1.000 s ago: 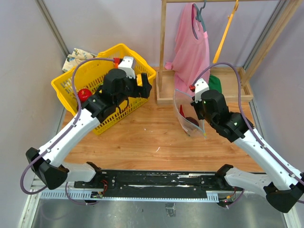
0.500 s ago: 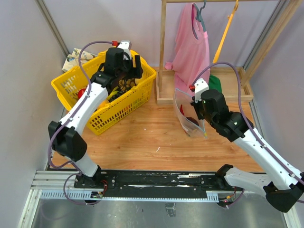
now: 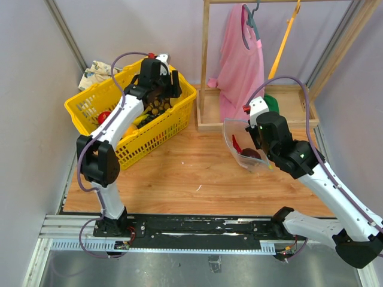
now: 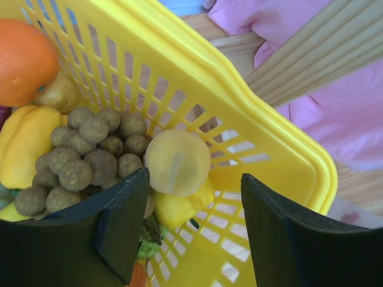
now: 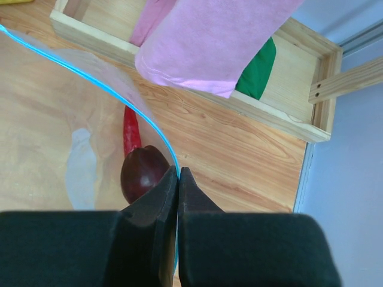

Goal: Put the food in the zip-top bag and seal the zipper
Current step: Pick up the fake fruit from the bin.

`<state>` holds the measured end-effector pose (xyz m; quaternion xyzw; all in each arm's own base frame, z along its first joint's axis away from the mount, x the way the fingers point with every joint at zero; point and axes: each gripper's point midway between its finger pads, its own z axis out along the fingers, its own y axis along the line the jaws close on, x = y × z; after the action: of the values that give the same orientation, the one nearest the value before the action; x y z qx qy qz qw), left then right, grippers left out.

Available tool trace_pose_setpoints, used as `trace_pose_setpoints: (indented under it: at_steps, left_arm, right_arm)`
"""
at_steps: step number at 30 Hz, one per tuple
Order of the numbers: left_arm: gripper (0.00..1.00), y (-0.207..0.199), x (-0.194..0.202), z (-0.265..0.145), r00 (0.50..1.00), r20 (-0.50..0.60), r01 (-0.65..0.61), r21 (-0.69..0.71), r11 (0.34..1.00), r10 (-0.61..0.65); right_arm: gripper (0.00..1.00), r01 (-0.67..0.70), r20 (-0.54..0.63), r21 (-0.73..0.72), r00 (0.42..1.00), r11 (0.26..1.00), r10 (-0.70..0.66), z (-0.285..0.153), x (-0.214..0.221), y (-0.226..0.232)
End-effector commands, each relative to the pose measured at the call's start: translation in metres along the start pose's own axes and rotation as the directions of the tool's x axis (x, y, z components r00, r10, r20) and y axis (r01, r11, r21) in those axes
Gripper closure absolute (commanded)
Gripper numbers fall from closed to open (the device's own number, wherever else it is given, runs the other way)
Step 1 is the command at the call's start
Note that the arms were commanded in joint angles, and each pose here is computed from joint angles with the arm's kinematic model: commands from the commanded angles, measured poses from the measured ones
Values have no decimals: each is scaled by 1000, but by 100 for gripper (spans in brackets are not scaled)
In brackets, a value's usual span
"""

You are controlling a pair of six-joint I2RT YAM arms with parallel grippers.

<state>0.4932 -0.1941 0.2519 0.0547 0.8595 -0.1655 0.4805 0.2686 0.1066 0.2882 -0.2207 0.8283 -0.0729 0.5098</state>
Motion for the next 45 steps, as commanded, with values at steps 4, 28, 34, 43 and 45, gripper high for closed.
trace_pose_setpoints:
  at_steps: [4,28,34,43,45]
  left_arm:
    - [36,8,9,31,997,-66,37,34,999,-34]
    - [28,19,70,69,969,-237,89,66,994,-71]
    - [44,18,57,60,978,-201,71,70,995,-56]
    - [48,17,21,25,995,-92,31,43,999,-27]
    - [48,17,13,15,998,-65,25,38,999,-22]
  right_arm:
    - [99,-5,12,46,1000,999,4,-6,-6,-14]
    - [99,-13,9,23,1000,1000,13,-2,-2,-7]
    - [99,-16,10,15,1000,1000,16,-2,-2,-5]
    - [99,-28,17,8,999,1000,28,-4,-3,-5]
    - [99,-31,18,9,999,999,31,-4,-3,-5]
